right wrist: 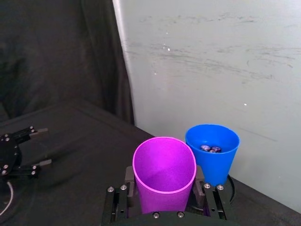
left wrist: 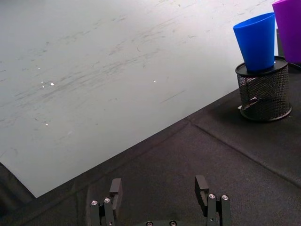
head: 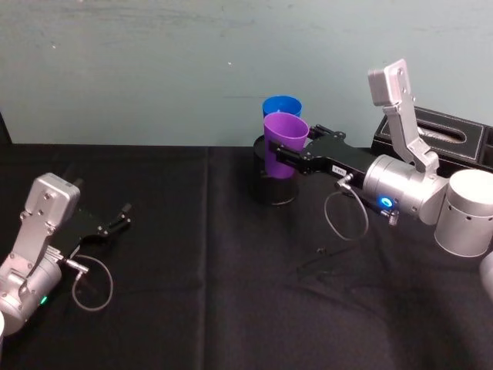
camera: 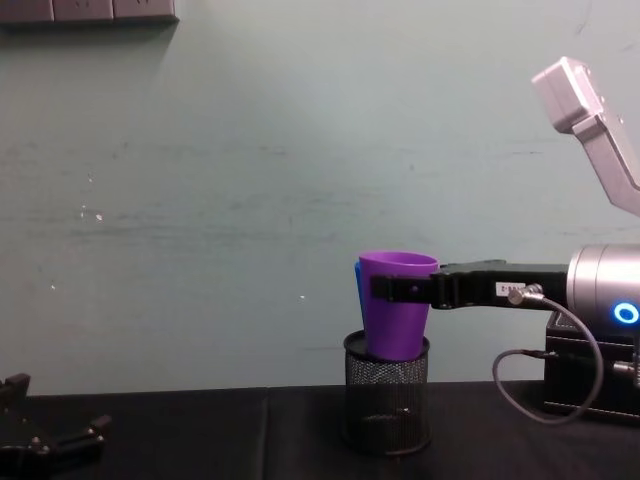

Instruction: Pick up one cup with a gripper and tap it against the other cup.

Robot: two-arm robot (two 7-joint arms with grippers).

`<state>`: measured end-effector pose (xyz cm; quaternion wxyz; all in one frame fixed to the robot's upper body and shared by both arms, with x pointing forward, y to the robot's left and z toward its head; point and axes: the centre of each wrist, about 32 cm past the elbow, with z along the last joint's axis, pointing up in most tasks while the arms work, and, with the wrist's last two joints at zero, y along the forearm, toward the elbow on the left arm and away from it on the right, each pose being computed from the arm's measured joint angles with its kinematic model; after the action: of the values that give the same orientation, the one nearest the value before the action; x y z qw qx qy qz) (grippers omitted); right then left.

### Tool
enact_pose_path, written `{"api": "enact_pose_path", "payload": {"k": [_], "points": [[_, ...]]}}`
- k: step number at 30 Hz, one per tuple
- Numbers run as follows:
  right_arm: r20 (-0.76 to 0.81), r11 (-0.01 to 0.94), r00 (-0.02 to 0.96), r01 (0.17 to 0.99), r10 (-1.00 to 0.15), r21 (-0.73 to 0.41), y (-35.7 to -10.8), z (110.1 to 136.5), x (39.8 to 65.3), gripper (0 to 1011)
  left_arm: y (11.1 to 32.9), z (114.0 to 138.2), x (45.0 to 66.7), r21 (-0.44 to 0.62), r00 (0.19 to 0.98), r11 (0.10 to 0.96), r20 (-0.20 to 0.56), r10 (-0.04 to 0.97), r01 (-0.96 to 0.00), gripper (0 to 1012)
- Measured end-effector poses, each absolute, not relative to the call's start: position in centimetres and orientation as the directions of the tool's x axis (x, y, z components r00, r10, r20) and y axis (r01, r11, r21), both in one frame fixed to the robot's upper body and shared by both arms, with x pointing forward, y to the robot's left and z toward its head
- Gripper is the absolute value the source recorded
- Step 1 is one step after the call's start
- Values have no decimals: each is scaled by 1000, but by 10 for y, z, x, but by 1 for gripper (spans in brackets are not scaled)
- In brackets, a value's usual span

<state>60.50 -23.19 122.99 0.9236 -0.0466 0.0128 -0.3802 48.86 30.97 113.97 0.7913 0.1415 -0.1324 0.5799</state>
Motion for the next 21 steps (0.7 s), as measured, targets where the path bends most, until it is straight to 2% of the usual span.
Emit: {"api": "enact_pose_path", "payload": {"k": [9, 21], "points": [[-5, 725, 730, 678, -683, -117, -235, 1231, 602, 718, 310, 1140, 489, 70, 292, 287, 374, 880, -955, 1011], [-1, 767, 774, 628, -634, -128, -254, 1240, 584, 718, 310, 1140, 489, 70, 292, 287, 374, 880, -955, 1011]]}}
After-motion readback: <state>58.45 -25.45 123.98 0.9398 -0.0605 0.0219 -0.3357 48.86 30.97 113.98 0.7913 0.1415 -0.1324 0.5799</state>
